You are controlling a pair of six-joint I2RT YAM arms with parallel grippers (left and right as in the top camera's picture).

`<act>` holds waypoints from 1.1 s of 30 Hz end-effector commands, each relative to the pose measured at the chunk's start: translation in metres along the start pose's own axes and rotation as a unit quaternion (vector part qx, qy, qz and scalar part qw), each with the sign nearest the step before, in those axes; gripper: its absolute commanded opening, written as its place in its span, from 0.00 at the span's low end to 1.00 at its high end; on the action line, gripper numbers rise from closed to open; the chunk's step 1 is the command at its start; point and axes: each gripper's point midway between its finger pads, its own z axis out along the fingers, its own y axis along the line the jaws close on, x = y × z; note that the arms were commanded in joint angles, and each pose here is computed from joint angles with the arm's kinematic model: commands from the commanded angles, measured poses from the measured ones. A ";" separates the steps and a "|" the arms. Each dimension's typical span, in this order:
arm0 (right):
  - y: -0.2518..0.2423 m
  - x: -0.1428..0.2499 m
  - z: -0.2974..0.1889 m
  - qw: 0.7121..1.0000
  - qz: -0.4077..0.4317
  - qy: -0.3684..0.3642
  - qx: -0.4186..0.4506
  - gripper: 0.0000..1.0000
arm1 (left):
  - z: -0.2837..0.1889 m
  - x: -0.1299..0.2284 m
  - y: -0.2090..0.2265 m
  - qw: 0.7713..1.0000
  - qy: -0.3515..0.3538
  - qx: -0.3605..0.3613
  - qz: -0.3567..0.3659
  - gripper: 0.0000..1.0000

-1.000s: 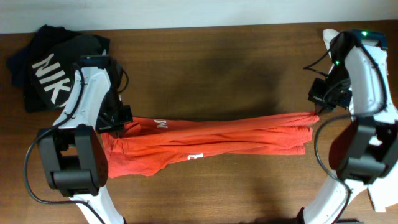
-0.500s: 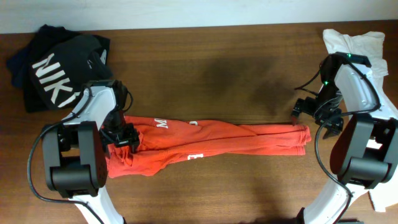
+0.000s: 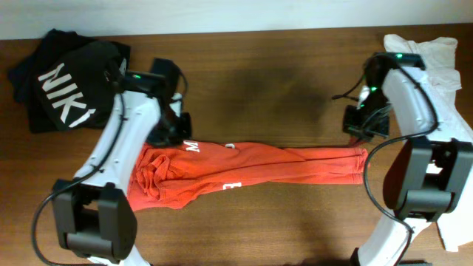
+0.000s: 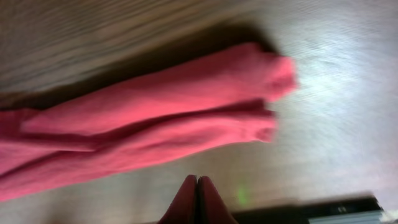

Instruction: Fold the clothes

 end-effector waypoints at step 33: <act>0.017 -0.024 0.023 0.998 -0.022 -0.058 0.012 0.05 | 0.017 0.033 0.227 0.942 -0.036 -0.055 -0.330 0.09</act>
